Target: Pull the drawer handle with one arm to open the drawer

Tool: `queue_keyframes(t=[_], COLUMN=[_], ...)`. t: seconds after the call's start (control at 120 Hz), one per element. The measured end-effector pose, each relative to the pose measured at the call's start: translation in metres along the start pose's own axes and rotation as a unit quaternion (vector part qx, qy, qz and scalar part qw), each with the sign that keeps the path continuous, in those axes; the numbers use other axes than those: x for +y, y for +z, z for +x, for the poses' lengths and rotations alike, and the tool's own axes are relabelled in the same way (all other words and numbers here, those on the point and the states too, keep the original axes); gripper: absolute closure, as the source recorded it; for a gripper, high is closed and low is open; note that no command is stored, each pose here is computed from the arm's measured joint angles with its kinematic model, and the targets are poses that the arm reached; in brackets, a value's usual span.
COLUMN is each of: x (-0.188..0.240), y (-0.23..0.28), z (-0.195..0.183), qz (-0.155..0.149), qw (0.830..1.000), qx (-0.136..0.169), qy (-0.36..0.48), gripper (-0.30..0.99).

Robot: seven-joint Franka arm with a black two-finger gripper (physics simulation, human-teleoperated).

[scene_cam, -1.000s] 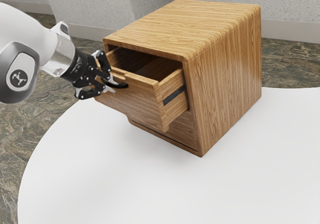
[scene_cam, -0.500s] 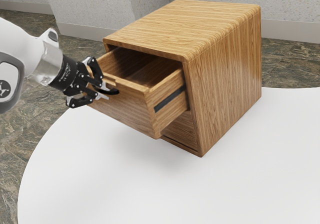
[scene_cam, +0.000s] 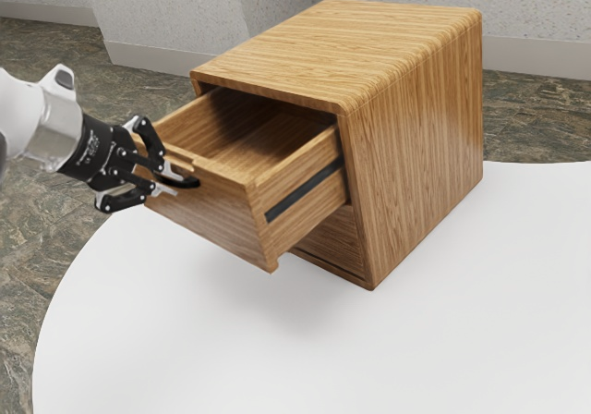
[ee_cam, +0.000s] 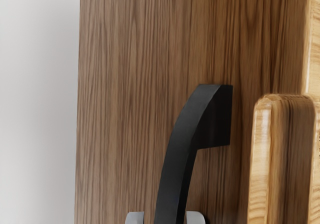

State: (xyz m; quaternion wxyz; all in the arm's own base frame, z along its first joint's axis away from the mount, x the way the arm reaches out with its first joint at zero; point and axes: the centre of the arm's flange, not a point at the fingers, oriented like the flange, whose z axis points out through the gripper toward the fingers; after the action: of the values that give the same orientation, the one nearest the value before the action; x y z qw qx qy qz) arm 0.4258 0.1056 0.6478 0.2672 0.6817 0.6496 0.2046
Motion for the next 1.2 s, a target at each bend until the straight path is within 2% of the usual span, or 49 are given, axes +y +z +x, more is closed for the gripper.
queue_keyframes(t=[0.242, 0.542, 0.608, 0.742, 0.8, 0.833, 0.892, 1.0, 1.125, 1.2], x=[-0.012, -0.031, -0.038, -0.049, -0.039, -0.023, 0.001, 0.028, 0.094, 0.122], y=[-0.006, -0.041, -0.064, -0.134, -0.171, -0.19, -0.208, -0.196, -0.133, -0.102], z=[0.004, 0.019, 0.023, -0.011, -0.033, -0.044, -0.064, -0.099, -0.078, -0.062], qz=[-0.002, -0.022, -0.031, -0.044, -0.045, -0.041, -0.028, 0.011, 0.068, 0.09], qw=[1.0, 1.0, 0.999, 0.994, 0.989, 0.988, 0.989, 0.991, 0.992, 0.991], qx=[-0.002, 0.004, 0.022, 0.1, 0.139, 0.148, 0.146, 0.134, 0.108, 0.097], qy=[-0.004, -0.018, -0.023, -0.012, -0.006, -0.003, 0.005, 0.029, 0.022, 0.015], gripper=[0.74, 0.74, 0.71, 0.5, 0.38, 0.33, 0.25, 0.16, 0.1, 0.07])
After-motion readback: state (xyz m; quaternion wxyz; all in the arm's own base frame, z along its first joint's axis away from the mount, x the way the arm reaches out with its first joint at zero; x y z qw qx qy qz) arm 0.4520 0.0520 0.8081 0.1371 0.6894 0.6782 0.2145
